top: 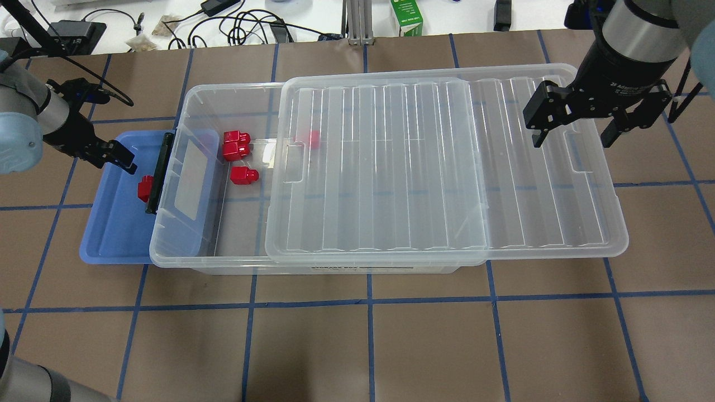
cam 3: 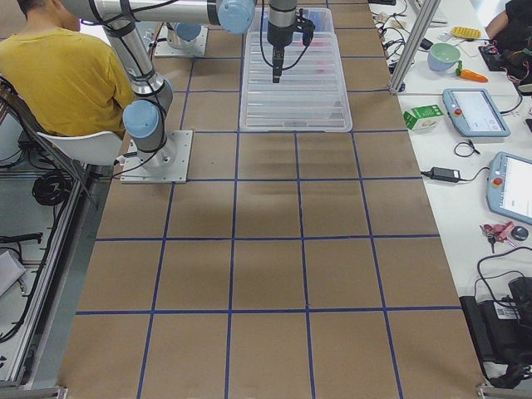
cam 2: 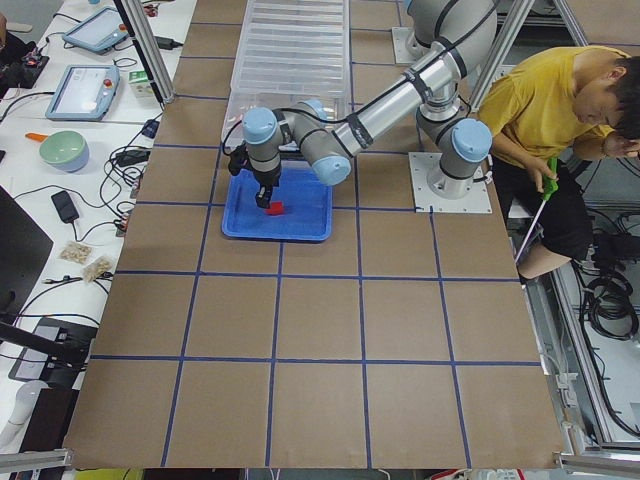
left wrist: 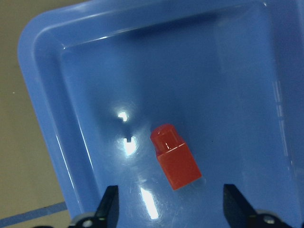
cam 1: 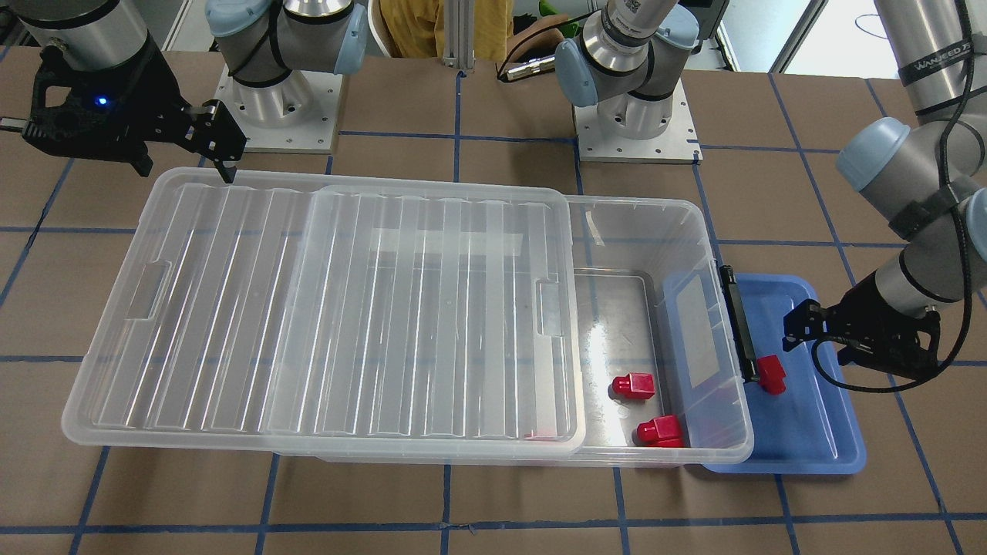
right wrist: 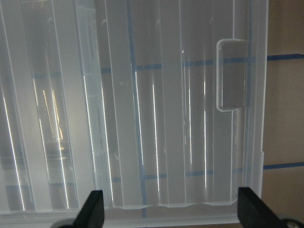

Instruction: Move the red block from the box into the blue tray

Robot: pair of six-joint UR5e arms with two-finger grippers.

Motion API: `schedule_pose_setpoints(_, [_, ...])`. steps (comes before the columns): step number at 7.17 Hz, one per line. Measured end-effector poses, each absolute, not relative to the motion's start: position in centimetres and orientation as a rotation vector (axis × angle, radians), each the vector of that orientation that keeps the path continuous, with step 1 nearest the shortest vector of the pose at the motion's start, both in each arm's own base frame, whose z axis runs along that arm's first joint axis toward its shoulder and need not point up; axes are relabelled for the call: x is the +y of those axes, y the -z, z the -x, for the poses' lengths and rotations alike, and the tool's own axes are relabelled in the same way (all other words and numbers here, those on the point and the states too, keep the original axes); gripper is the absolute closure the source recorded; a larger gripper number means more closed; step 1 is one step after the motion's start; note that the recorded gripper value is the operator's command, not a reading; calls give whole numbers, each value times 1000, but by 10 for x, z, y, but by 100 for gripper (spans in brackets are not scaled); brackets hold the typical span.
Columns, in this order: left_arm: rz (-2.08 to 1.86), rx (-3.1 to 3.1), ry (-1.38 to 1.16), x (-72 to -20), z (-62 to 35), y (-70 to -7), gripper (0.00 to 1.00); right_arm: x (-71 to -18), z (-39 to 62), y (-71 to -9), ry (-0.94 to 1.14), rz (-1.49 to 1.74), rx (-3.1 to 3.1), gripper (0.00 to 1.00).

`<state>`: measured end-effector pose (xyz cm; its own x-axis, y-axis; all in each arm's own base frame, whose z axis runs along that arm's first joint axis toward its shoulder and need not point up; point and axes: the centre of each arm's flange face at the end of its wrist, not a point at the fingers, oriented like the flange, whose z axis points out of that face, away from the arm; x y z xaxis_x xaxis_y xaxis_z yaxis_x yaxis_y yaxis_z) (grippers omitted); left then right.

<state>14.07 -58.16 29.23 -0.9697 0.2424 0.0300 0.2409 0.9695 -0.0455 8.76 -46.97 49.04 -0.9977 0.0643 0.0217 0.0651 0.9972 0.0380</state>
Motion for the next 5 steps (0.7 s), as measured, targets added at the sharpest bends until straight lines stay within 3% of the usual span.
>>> schedule_pose_setpoints(1, [372,-3095,-92,-580,-125,-324,0,-470,-88,-490,62,101,-3119,0])
schedule_pose_setpoints(5, [262,-3114,-145,-561,27,-468,0,-478,-79,-486,47,108,-3110,0])
